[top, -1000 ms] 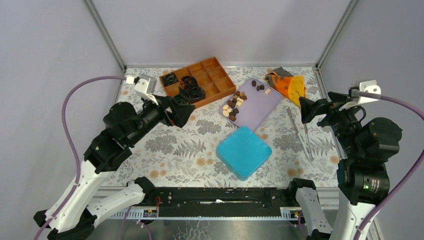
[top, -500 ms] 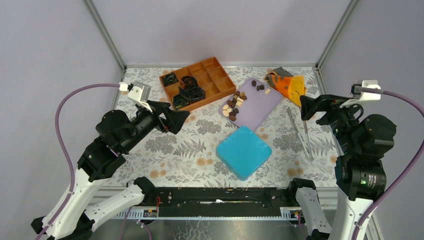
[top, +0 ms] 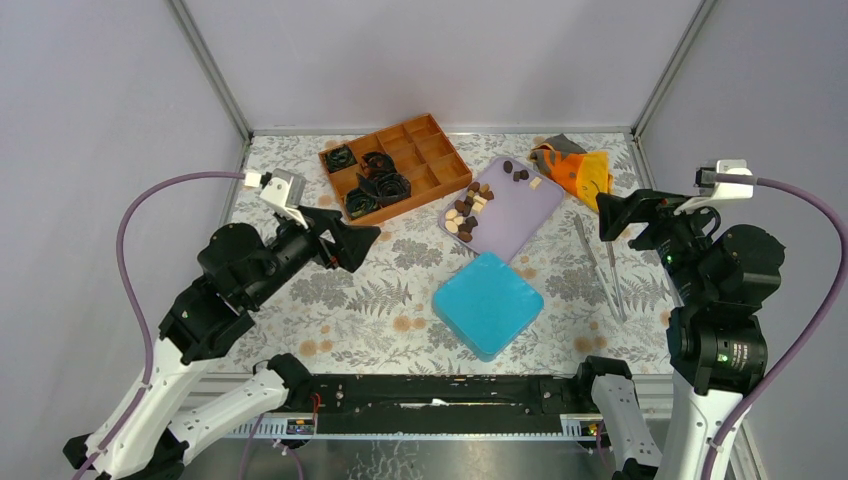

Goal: Pack the chocolate
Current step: Reset both arms

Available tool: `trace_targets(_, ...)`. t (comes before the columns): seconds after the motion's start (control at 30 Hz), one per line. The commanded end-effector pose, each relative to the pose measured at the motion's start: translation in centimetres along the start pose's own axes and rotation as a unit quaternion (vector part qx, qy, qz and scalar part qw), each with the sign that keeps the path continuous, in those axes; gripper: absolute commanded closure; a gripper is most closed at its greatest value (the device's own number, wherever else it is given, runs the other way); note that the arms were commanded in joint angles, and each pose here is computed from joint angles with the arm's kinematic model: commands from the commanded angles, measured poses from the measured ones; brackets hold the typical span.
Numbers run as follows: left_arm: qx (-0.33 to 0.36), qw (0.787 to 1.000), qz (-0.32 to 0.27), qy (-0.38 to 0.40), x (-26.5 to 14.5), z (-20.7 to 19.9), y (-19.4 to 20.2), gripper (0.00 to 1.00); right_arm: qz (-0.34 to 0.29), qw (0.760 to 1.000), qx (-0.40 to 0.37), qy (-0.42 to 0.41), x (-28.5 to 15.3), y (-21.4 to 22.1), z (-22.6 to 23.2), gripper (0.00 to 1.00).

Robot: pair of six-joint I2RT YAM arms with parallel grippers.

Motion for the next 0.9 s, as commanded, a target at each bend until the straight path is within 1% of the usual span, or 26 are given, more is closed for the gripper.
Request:
trace_targets(0.0, 0.008, 1.0, -0.008, 0.01, 0.0, -0.1, -0.1, 0.01, -0.025, 1.0, -0.012, -0.011, 0.3, -0.9, 0.1, 0.0)
trace_targets(0.37, 0.011, 1.0, -0.004, 0.009, 0.1, 0.2, 0.4, 0.01, -0.021, 1.0, -0.01, -0.013, 0.7, -0.7, 0.1, 0.0)
trace_targets(0.83, 0.001, 1.0, 0.001, 0.022, 0.4, 0.2, 1.3, 0.01, -0.018, 1.0, -0.003, -0.015, 1.0, -0.3, 0.1, 0.0)
trace_targets(0.87, 0.0, 0.999, 0.005, 0.032, 0.4, 0.0, 1.5, 0.01, -0.017, 1.0, 0.0, -0.016, 1.1, -0.2, 0.1, 0.0)
Point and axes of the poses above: each gripper's point midway between its finger pads, its own x axis out along the fingers, its own z axis along the line the jaws close on, y = z × x, the point moved 4 cm from there along -x, back along the fingers, and after that the axes turned 14 degrees about -x, right-handed, at the moved point
